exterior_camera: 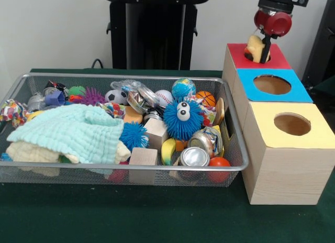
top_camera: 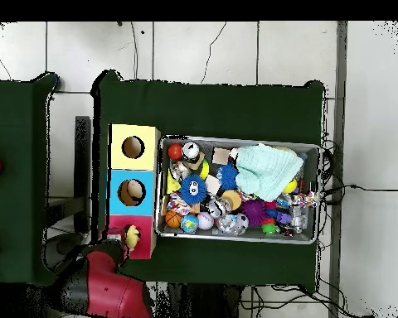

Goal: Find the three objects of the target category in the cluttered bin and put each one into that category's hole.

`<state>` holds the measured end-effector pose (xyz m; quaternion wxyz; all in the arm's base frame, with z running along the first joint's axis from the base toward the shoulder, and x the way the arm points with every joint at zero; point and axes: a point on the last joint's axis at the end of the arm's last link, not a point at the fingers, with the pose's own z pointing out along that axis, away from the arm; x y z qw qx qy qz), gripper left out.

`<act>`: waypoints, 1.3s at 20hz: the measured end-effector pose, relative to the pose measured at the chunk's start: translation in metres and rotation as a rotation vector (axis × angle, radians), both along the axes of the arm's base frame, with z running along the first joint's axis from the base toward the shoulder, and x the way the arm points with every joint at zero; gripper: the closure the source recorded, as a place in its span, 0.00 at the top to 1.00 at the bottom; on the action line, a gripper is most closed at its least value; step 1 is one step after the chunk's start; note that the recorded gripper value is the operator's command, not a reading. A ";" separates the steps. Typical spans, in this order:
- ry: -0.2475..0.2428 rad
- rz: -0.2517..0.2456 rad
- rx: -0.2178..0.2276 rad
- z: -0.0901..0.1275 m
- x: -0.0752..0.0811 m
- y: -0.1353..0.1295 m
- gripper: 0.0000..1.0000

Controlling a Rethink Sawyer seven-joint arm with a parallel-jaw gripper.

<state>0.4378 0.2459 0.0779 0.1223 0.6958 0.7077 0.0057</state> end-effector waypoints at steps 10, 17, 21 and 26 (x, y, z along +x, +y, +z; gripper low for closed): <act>0.068 0.034 0.007 0.003 0.009 -0.003 0.00; 0.175 0.032 0.026 0.007 0.023 -0.005 0.00; 0.219 0.026 0.039 0.008 0.029 -0.008 0.00; 0.245 0.011 0.051 0.008 0.033 -0.015 0.00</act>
